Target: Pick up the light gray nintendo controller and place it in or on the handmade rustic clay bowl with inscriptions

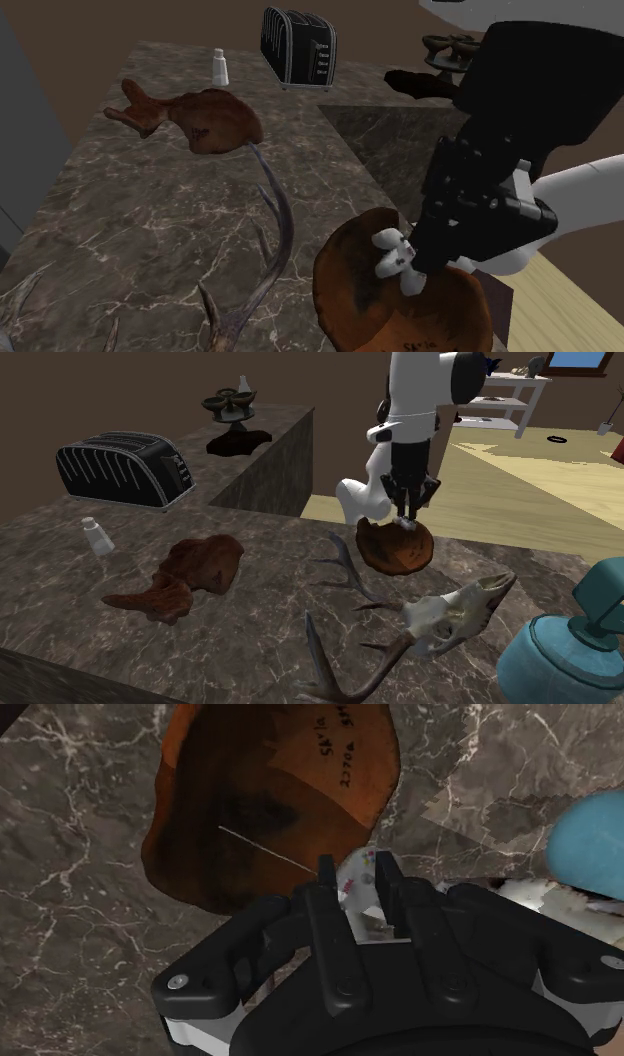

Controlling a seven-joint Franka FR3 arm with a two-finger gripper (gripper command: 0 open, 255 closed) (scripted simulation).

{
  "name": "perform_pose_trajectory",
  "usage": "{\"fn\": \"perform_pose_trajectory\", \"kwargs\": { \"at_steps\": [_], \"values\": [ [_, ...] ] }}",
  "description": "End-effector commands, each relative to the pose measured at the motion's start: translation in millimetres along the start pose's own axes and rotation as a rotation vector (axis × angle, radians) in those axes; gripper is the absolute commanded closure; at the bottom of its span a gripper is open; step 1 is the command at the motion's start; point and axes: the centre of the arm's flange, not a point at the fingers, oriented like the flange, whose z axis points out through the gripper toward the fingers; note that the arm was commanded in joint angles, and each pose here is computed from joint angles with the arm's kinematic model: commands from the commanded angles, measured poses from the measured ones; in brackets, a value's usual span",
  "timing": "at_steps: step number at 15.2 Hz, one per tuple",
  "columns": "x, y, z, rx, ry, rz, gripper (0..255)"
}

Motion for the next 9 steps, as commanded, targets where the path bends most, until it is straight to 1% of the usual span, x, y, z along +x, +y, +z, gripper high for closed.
{"fn": "perform_pose_trajectory", "kwargs": {
  "at_steps": [1,4,5,6,9],
  "values": [
    [-1,2,11,0.000,0.000,0.000,255],
    [-1,5,26,0.000,0.000,0.000,255],
    [-2,4,21,0.000,0.000,0.000,255],
    [-2,4,21,0.000,0.000,0.000,0],
    [8,-11,54,-0.058,0.077,-0.032,0]
  ]
}}
